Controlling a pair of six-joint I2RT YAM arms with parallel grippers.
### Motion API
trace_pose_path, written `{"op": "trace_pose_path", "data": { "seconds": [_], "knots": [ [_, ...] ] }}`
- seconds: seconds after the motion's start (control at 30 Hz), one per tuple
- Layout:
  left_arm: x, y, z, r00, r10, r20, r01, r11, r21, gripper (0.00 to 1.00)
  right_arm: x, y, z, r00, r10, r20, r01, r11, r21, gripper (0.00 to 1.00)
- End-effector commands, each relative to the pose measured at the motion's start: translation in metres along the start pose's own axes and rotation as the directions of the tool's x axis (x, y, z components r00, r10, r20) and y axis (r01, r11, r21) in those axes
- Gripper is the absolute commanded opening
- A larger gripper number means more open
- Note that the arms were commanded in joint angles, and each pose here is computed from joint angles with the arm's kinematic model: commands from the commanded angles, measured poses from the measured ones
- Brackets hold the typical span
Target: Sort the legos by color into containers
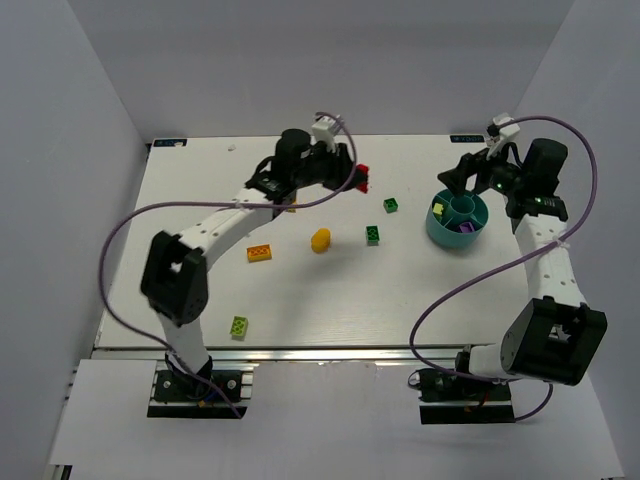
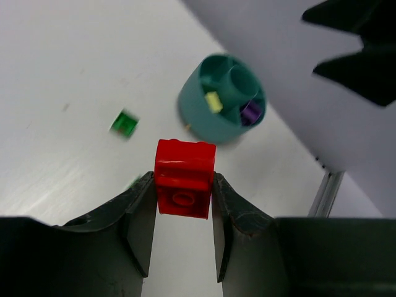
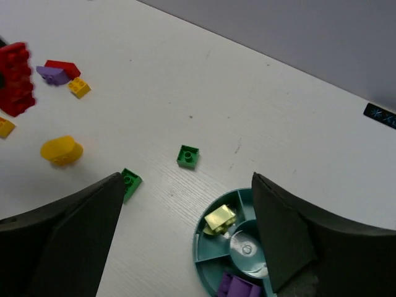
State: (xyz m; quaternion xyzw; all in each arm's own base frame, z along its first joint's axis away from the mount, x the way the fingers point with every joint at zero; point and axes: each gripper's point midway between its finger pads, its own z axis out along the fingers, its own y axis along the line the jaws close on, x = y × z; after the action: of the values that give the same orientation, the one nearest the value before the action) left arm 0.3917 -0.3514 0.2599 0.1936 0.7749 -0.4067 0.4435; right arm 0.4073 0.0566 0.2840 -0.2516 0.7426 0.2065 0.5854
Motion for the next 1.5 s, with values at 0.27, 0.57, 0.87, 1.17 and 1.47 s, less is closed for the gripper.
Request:
{"op": "trace_pose_path", "data": {
  "seconds": [0.27, 0.57, 0.87, 1.17, 1.47],
  "knots": [
    [-0.074, -0.086, 0.115, 0.922, -0.174, 0.347, -0.006, 0.888, 0.460, 0.00, -0.023, -0.013, -0.043, 0.993, 0.055, 0.106, -0.056, 0.998, 0.005, 0.00],
    [-0.060, -0.121, 0.177, 0.873, -0.296, 0.388, 0.034, 0.830, 0.557, 0.00, -0.010, -0.036, -0.055, 0.988, 0.120, 0.102, -0.129, 0.988, 0.083, 0.00],
    [-0.028, -0.132, 0.209, 0.872, -0.292, 0.392, 0.056, 0.856, 0.514, 0.00, 0.001, -0.042, -0.057, 0.981, 0.171, 0.094, -0.179, 0.981, 0.082, 0.00],
    [0.001, -0.128, 0.235, 0.883, -0.249, 0.397, 0.065, 0.904, 0.422, 0.00, 0.005, -0.046, -0.060, 0.975, 0.200, 0.092, -0.207, 0.976, 0.073, 0.00],
    [0.025, -0.123, 0.249, 0.904, -0.229, 0.362, 0.073, 0.915, 0.397, 0.00, 0.007, -0.046, -0.062, 0.973, 0.211, 0.091, -0.218, 0.974, 0.069, 0.00]
  ]
}}
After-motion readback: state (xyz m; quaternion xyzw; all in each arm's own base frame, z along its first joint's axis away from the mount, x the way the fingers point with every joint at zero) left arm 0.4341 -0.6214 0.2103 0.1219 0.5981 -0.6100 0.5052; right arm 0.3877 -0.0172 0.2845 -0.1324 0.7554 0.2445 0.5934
